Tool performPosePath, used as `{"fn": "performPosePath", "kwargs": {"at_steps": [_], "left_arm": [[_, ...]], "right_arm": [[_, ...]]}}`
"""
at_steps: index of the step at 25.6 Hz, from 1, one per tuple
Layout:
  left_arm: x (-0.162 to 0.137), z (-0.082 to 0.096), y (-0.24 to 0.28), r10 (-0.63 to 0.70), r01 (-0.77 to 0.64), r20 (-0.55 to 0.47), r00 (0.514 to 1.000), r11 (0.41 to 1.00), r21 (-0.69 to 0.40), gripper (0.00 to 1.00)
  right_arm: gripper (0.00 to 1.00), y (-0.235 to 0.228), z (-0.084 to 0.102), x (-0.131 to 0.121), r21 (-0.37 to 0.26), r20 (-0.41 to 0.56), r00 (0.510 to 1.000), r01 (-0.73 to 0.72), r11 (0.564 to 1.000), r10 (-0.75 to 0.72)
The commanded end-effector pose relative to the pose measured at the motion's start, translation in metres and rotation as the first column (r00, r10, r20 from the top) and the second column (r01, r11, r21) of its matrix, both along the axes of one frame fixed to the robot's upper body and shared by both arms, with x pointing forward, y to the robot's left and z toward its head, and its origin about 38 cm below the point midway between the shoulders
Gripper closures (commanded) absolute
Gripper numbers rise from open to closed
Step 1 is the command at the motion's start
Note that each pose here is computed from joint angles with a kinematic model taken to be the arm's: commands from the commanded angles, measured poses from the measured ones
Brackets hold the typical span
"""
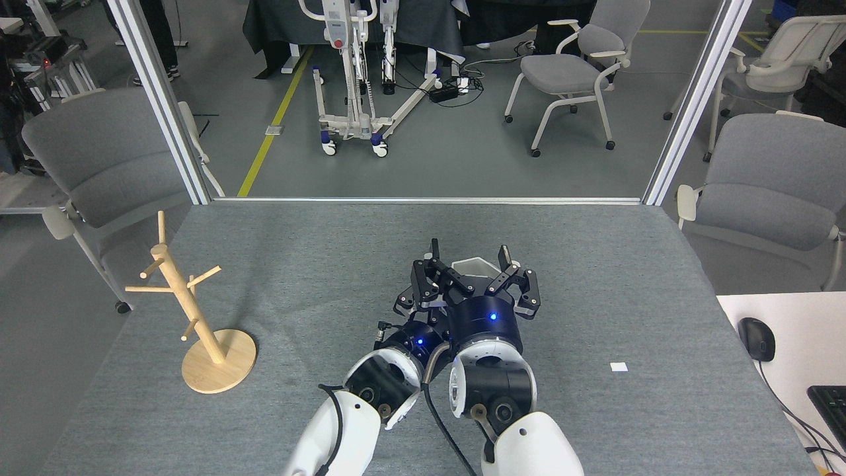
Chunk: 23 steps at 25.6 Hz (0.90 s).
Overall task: Hang cup on storage rack
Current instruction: 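Release the cup from the right gripper and withdraw it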
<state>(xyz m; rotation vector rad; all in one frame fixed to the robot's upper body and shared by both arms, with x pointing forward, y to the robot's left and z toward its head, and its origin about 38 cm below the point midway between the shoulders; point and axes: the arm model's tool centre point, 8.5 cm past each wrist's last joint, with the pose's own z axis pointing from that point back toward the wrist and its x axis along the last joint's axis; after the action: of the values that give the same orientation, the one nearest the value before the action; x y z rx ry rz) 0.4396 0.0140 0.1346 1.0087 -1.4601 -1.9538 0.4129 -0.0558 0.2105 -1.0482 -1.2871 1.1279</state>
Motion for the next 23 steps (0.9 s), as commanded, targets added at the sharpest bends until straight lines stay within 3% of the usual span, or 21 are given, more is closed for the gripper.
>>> {"fn": "performPosePath", "kwargs": {"at_steps": [1,3,6,8,11,13,19,23], "left_arm": [[-0.012,-0.017,0.009,0.011,-0.011,-0.025,1.0,1.0,0.0,1.0],[-0.027,-0.031,0.024,0.017,-0.016,-0.033,0.999,1.0,0.007,1.0],[-0.056,-0.052,0.051,0.029,-0.027,-0.053,0.998,0.999,0.031,1.0],[-0.075,-0.063,0.071,0.05,-0.047,-0.058,0.997,0.998,0.044,1.0],[-0.094,-0.066,0.113,0.145,-0.145,-0.026,0.989,0.989,-0.003,1.0],[-0.103,-0.062,0.134,0.204,-0.204,-0.01,0.979,0.979,-0.028,1.0],[-0.12,-0.08,0.21,0.379,-0.379,-0.029,0.925,0.925,0.011,1.0],[-0.141,-0.091,0.262,0.5,-0.499,-0.035,0.865,0.866,0.034,1.0]], "right_arm": [[0.01,-0.001,0.006,0.001,0.012,0.064,0.998,0.002,1.0,-0.003],[0.01,-0.018,0.013,0.008,0.019,0.112,0.993,0.04,0.999,-0.042],[0.0,-0.077,0.022,0.028,0.04,0.187,0.98,0.062,0.997,-0.068],[0.0,-0.133,0.018,0.038,0.019,0.25,0.968,0.018,1.0,-0.022],[0.01,-0.223,-0.009,0.045,0.0,0.257,0.965,-0.052,0.999,0.05],[0.01,-0.25,-0.026,0.046,-0.009,0.219,0.974,-0.055,0.998,0.056],[0.01,-0.27,-0.066,0.048,-0.002,0.107,0.994,-0.004,1.0,0.004],[0.01,-0.269,-0.092,0.037,-0.098,0.051,0.996,0.081,0.992,-0.076]]}}
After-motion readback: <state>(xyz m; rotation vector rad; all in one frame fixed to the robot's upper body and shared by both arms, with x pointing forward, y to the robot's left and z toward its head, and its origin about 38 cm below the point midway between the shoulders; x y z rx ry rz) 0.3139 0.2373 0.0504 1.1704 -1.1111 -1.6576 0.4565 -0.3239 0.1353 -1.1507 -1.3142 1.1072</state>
